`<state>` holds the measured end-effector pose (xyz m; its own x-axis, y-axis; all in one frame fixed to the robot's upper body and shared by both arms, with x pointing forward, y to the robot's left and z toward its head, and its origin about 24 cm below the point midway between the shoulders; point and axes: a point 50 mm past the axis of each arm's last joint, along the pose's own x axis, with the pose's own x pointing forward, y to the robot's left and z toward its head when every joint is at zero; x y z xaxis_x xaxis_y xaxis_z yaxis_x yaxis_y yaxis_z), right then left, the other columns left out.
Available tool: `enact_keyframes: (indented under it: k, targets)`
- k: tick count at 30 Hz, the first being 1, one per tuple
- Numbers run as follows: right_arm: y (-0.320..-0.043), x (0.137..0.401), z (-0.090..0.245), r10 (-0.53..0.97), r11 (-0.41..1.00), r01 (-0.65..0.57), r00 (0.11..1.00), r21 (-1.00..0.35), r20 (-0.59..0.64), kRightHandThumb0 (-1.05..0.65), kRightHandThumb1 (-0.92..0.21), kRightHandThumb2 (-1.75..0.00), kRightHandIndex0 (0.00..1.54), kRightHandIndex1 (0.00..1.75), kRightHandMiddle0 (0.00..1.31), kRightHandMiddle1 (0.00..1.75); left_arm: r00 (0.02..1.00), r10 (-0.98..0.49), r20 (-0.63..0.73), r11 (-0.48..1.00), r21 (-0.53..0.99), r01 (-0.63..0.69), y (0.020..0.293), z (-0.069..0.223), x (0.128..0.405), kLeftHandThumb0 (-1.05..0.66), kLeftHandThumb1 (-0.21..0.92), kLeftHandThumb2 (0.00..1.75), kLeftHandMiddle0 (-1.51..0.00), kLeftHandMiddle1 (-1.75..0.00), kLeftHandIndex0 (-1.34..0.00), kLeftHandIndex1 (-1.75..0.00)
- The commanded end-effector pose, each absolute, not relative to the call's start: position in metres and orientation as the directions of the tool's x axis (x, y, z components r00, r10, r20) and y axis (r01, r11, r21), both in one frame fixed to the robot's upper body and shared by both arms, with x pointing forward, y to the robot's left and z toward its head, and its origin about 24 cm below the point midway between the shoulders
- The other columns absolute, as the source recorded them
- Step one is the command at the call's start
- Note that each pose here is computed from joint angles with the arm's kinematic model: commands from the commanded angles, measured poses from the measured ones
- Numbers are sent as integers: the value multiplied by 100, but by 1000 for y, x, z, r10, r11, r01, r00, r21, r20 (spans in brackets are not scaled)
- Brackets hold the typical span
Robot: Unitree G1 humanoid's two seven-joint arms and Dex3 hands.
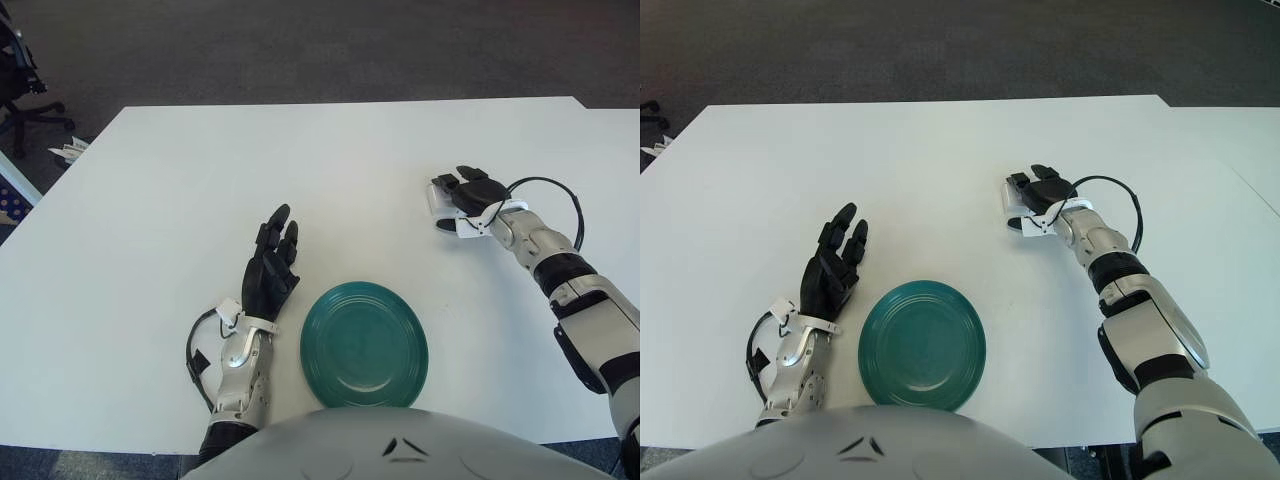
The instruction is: Put the charger into the plate.
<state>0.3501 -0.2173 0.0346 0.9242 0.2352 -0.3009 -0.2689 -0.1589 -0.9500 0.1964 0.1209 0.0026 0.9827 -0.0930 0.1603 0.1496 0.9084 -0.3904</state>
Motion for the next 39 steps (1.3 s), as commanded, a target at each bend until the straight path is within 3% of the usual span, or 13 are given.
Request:
enact_keyframes:
  k: [1,23,39]
  targets:
    - [-223,344,22,211,-189,-327,907,-926,-364,-93,-92,-82,16,1,0,51,993,-73,91,894,-435,105,115,-15,186,-103,92,114,-16,-1,0,-46]
    - [-234,341,20,213,-257,-370,879,-893,-426,-89,-92,-75,24,3,0,57,993,-79,87,878,-466,111,113,-15,186,-104,92,111,-15,0,0,-44]
    - [-259,333,17,163,-442,-385,854,-810,-495,-87,-92,-77,33,5,0,57,993,-75,92,874,-474,110,110,-14,185,-104,92,111,-13,0,0,-34]
